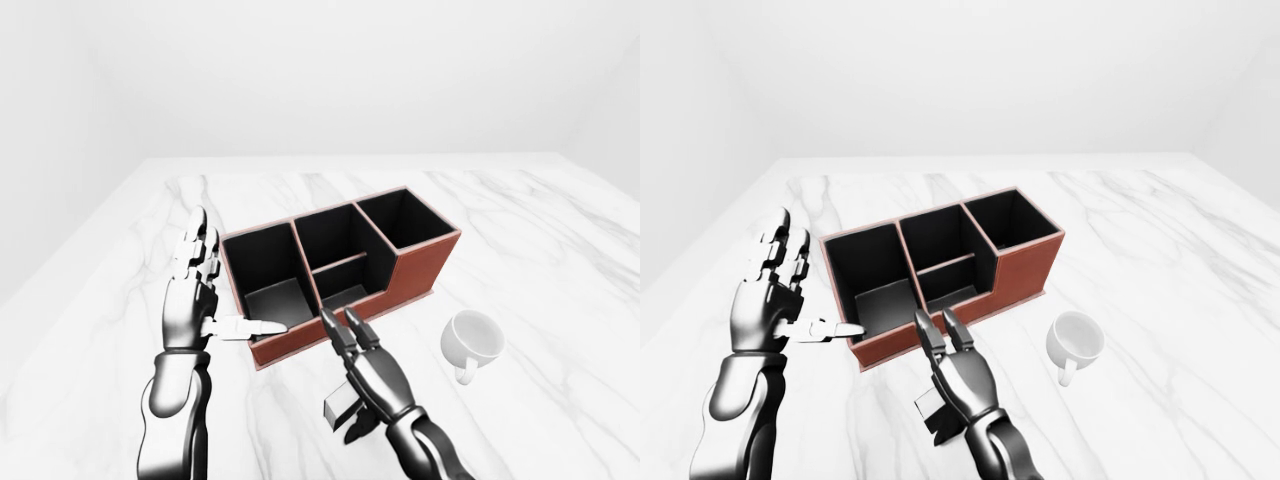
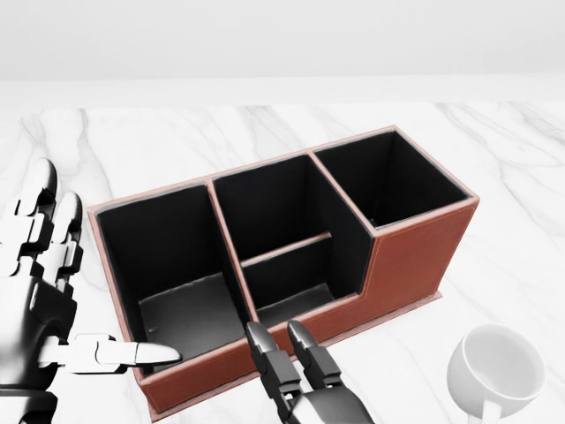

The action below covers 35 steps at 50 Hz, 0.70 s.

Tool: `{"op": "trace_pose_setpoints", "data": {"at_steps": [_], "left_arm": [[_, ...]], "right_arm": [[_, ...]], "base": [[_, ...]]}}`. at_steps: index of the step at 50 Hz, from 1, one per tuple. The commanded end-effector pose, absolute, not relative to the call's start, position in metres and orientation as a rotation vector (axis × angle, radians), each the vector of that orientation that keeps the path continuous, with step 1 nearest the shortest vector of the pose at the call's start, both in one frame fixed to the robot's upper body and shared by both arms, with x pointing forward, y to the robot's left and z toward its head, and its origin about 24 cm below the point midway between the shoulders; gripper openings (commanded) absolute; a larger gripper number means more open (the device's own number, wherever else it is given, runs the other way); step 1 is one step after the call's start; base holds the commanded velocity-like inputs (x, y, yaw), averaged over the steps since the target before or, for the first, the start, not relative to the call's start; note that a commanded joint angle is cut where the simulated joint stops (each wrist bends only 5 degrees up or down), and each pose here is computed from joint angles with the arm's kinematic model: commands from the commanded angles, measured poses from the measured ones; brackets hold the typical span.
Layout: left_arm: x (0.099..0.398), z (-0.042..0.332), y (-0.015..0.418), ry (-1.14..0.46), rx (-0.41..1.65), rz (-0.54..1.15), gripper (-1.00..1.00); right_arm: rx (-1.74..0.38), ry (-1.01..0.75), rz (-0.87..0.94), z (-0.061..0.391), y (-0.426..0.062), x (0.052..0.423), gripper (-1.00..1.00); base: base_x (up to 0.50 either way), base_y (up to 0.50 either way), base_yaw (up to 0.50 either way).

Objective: Pick up the book and place it in the front compartment of the caddy.

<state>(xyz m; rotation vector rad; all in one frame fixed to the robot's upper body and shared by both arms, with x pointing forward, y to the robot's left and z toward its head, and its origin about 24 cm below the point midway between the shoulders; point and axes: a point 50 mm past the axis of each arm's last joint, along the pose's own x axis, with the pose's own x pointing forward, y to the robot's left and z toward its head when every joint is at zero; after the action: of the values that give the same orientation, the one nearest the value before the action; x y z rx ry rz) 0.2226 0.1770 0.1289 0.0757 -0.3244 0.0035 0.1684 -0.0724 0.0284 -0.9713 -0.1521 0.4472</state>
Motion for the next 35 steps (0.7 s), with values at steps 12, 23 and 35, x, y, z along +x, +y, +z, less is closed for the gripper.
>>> {"op": "trace_pose_setpoints", "data": {"at_steps": [12,23,35], "left_arm": [[0.223,0.129,0.177,-0.323,0.076,0.003,1.00],[0.222,0.129,0.177,-0.325,0.076,0.002,1.00],[0.222,0.129,0.177,-0.325,0.075,0.001,1.00]], "right_arm": [[-0.993,-0.082,0.420,-0.001,-0.075,0.183,1.00],[-0.988,-0.083,0.439,0.005,-0.074,0.173,0.54],[-0.980,-0.091,0.446,0.007,-0.074,0.174,-1.00]], "base": [[0.00,0.00,0.00],[0.00,0.00,0.00],[0.00,0.00,0.00]]}}
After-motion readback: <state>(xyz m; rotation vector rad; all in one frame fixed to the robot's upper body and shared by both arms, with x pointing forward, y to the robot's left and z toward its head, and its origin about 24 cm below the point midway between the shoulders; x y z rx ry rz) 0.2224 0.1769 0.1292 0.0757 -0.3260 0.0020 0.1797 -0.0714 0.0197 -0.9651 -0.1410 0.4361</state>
